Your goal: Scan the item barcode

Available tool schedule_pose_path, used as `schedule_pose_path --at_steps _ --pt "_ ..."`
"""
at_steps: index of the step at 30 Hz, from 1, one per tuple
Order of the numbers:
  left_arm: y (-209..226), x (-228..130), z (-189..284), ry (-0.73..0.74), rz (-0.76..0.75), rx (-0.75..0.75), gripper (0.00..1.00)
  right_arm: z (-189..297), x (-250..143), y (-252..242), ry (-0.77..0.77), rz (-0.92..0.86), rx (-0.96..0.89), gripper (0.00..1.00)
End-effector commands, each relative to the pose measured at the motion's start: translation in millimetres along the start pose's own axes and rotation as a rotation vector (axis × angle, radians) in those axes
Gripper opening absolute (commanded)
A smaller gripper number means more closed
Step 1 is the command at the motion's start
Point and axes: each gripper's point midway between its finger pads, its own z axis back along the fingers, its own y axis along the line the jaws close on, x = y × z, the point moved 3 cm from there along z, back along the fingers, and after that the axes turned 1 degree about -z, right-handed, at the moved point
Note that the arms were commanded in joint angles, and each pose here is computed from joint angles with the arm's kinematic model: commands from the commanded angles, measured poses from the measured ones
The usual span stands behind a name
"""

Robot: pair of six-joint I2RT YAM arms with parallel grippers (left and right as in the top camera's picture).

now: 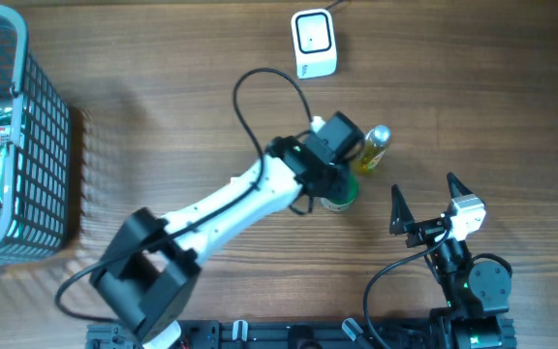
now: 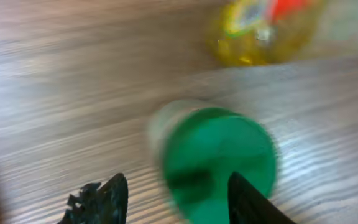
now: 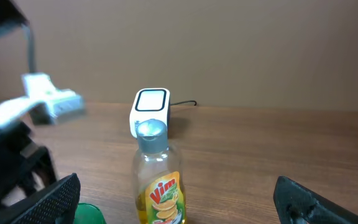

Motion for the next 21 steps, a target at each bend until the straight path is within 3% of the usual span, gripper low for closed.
schedule_pose_path --at_steps 1,4,7,8,9,10,15,19,21 --pt "48 35 65 -0.167 0.115 0.045 0.46 0 1 1 -0.005 -0.003 0.009 1.0" --pt "90 28 84 -0.124 0.206 0.118 0.43 0 1 1 -0.005 -0.003 0.009 1.0" --pt "116 9 74 -0.025 0.205 0.212 0.34 0 1 1 -0.004 -0.003 0.009 1.0" --pt "121 3 67 -0.003 0.194 0.239 0.26 0 1 1 -0.004 -0.003 0.009 1.0" --pt "125 -3 59 0.016 0.194 0.255 0.08 0 1 1 -0.005 -0.003 0.009 1.0" --pt "128 -8 51 0.034 0.194 0.263 0.04 0 1 1 -0.005 -0.003 0.009 1.0" --pt "138 -24 20 0.061 0.193 0.275 0.05 0 1 1 -0.005 -0.003 0.009 1.0" --pt "142 -33 3 0.079 0.181 0.281 0.3 0 1 1 -0.005 -0.003 0.009 1.0" --pt "141 -37 -3 0.079 0.154 0.277 0.3 0 1 1 -0.005 -0.003 0.009 1.0"
